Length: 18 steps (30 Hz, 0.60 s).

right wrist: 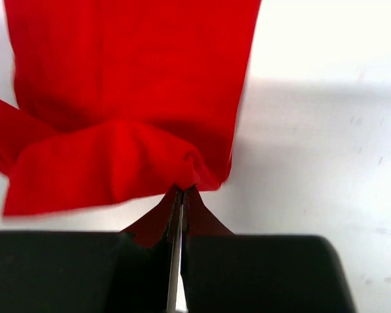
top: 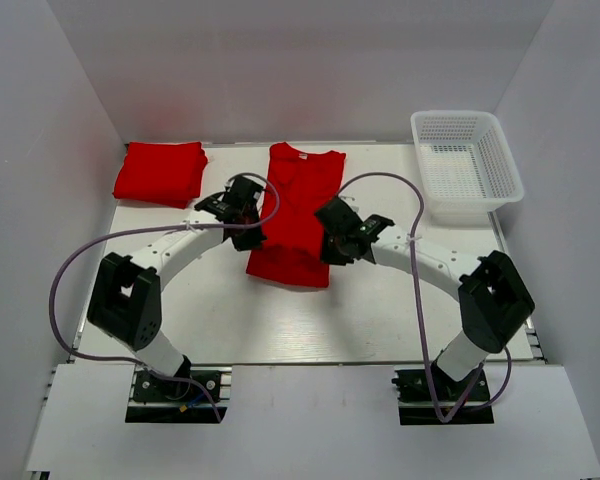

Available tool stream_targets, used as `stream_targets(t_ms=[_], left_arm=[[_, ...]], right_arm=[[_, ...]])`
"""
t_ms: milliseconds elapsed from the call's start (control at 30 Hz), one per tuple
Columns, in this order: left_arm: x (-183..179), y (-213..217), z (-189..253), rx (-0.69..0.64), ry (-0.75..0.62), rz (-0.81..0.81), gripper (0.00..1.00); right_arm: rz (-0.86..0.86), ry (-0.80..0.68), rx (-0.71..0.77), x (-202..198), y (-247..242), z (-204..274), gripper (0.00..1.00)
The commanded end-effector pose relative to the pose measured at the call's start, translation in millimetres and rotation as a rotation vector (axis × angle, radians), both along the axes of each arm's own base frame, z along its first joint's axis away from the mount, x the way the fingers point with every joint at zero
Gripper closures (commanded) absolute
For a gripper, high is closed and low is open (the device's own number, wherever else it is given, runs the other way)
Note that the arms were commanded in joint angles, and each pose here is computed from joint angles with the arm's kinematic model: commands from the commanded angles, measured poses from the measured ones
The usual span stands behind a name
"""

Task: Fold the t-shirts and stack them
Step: Fold the folded rectangular tshirt in 1/3 of the way

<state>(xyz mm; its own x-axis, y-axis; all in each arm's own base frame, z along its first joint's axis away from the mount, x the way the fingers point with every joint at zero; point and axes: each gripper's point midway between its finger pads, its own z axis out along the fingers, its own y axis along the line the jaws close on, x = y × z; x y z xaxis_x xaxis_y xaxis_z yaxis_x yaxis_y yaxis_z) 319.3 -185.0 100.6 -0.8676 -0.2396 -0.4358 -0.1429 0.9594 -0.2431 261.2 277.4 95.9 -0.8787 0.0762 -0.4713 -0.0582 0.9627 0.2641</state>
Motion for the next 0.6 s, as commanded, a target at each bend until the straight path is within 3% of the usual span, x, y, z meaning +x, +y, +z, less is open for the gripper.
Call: stream_targets(t_ms=[0, 367, 567], left_arm=[[28, 8, 16, 0.023, -0.062, 0.023, 1.00], [96, 1, 36, 0.016, -0.218, -0.045, 1.00], [123, -5, 29, 0.029, -0.239, -0.070, 1.00]], right_arm=[[0.034, -0.052, 0.005, 31, 2, 16, 1.00], [0.063, -0.065, 0.002, 89, 0, 25, 1.00], [0.062, -0.065, -0.008, 110, -6, 24, 1.00]])
